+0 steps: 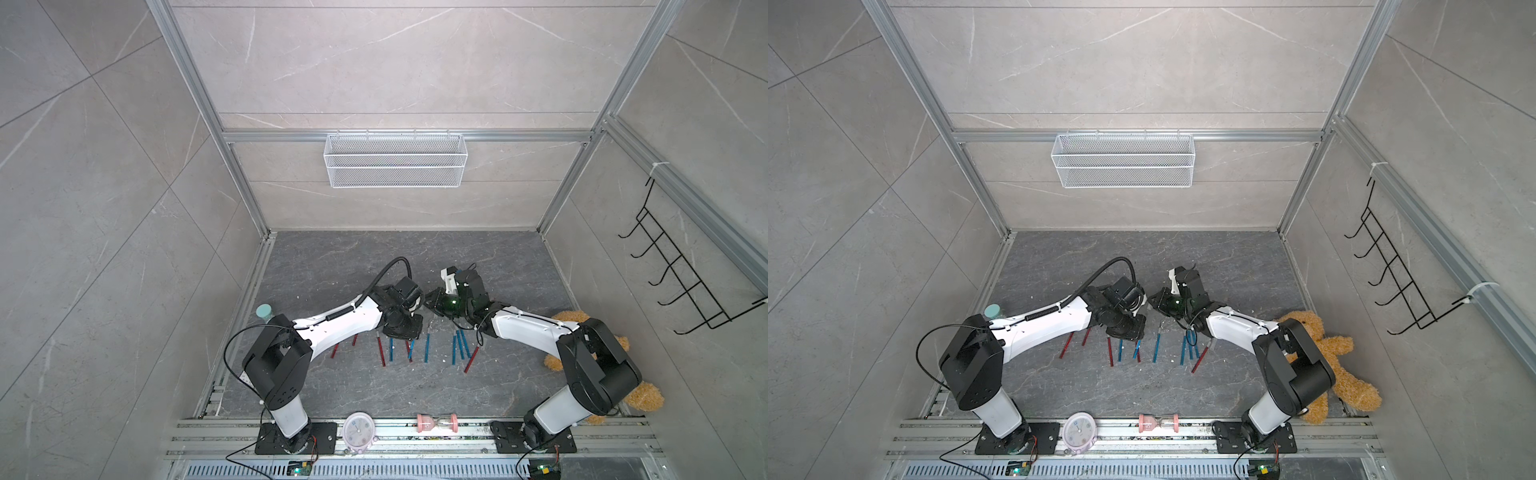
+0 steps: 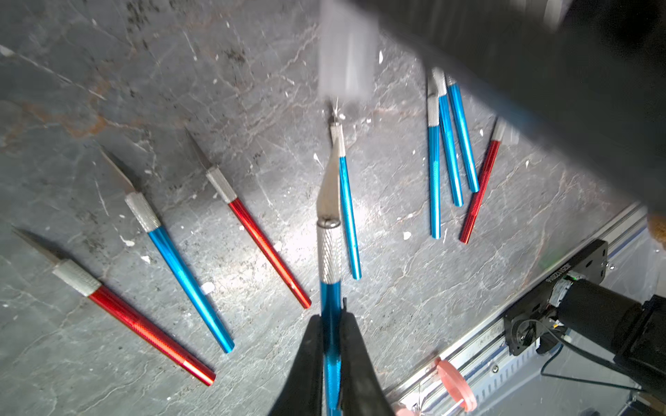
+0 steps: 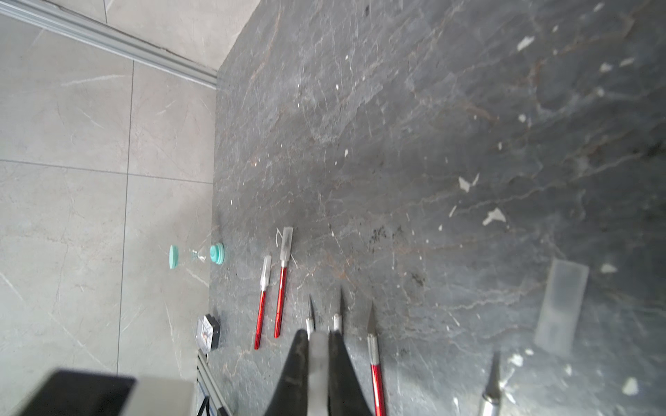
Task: Remove protective caps from carving knives
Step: Remove the protective sleeve from the carving knife, then place the protective sleeve at the center of the board, then place the carving knife at the center of the board.
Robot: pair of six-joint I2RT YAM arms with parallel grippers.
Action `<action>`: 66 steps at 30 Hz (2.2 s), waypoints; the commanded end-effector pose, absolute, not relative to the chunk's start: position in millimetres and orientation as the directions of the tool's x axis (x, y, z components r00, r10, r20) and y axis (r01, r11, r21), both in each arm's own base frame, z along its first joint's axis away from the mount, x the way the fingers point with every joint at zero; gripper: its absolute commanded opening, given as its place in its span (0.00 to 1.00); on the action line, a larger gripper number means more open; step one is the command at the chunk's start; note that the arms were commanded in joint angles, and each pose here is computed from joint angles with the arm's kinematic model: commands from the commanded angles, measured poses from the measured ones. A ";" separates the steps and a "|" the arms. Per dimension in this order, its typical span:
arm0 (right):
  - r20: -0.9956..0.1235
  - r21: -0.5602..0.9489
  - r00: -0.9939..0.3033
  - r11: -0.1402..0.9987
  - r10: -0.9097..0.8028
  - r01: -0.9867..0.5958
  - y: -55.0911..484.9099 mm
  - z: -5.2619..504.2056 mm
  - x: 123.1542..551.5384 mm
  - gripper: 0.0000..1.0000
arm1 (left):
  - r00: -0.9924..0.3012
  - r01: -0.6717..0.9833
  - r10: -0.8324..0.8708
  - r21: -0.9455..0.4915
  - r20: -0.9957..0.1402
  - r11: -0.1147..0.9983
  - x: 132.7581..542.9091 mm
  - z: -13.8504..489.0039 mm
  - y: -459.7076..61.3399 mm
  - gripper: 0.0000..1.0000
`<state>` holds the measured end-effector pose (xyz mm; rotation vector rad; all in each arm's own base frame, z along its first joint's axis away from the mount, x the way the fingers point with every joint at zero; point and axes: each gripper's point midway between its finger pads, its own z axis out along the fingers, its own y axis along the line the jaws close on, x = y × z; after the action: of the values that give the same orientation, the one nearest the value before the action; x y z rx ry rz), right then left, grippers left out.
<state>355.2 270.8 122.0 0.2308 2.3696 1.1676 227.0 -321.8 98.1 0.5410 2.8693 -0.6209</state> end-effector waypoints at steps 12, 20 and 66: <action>-0.378 0.655 -0.871 0.755 0.314 -0.012 256.2 86.3 378.7 0.07 | -0.941 0.298 0.217 -0.330 -0.259 0.896 219.1 123.0 -269.1 0.10; -0.365 0.537 -0.891 0.843 0.271 0.037 242.0 54.6 381.1 0.09 | -0.962 0.205 0.132 -0.314 -0.239 0.927 223.9 114.3 -225.7 0.10; -0.483 0.414 -0.861 0.908 0.160 -0.063 215.9 116.6 365.6 0.41 | -0.990 0.088 0.067 -0.179 -0.122 0.980 248.2 58.3 -183.2 0.32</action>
<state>385.5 229.9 129.0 0.1122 2.4715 0.6595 236.7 -179.9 52.5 0.0924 3.0367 -0.2841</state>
